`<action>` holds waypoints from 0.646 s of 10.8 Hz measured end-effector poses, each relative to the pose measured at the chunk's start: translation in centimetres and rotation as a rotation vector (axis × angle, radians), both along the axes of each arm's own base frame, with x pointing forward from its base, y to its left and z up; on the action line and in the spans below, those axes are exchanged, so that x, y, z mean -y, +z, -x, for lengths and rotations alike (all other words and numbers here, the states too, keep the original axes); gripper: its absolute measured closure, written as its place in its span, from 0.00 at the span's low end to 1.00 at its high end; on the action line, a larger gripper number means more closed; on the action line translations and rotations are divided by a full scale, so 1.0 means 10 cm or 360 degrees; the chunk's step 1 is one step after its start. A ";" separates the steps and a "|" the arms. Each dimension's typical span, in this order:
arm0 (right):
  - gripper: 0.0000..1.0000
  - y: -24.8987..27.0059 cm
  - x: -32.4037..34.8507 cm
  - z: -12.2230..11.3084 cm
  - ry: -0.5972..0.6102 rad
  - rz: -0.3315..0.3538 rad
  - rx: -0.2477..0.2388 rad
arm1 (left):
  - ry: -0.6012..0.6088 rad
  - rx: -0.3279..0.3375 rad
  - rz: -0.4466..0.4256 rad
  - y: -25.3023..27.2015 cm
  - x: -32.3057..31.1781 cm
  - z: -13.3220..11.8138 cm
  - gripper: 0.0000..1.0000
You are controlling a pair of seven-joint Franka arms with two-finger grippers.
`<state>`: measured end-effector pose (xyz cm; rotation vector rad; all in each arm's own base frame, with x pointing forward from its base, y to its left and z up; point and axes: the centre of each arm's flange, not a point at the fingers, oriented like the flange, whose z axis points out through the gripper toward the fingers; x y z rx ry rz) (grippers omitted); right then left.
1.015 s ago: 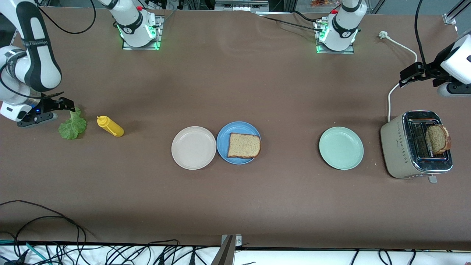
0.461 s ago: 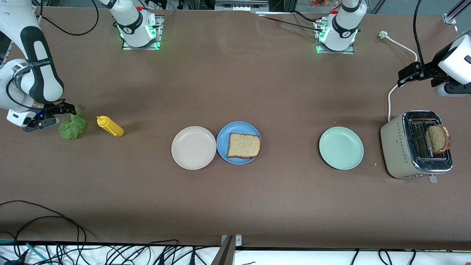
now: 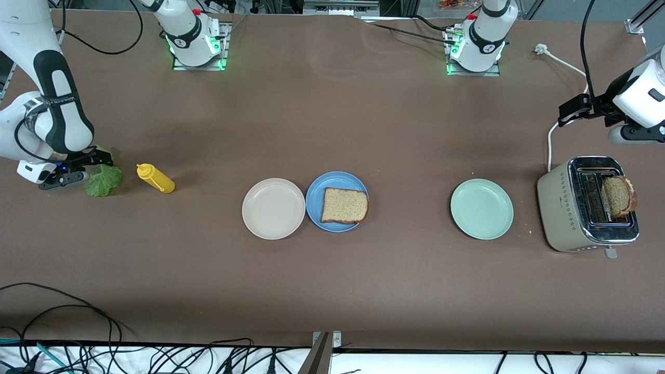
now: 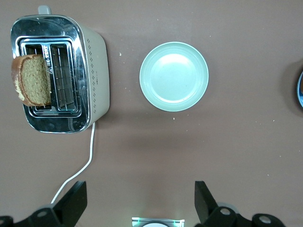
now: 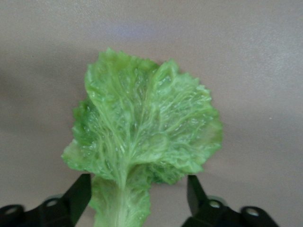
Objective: Make sandwich in blue plate with both arms
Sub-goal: 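Lower the right gripper onto the green lettuce leaf and grasp it, then lift the lettuce leaf with the right gripper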
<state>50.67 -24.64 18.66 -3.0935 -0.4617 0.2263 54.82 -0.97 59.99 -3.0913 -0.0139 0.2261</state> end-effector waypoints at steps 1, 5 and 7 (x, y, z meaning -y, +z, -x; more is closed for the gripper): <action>0.20 -0.02 0.00 0.00 -0.0003 -0.0003 -0.0003 | 0.0001 0.0000 0.0000 0.00 0.00 0.00 0.00; 0.75 -0.04 -0.02 0.00 -0.0001 -0.0007 -0.0009 | 0.0002 0.0000 0.0000 0.00 -0.01 0.00 0.00; 0.89 -0.04 -0.03 0.00 0.0001 -0.0013 -0.0017 | 0.0004 0.0000 0.0000 0.00 -0.01 0.00 0.00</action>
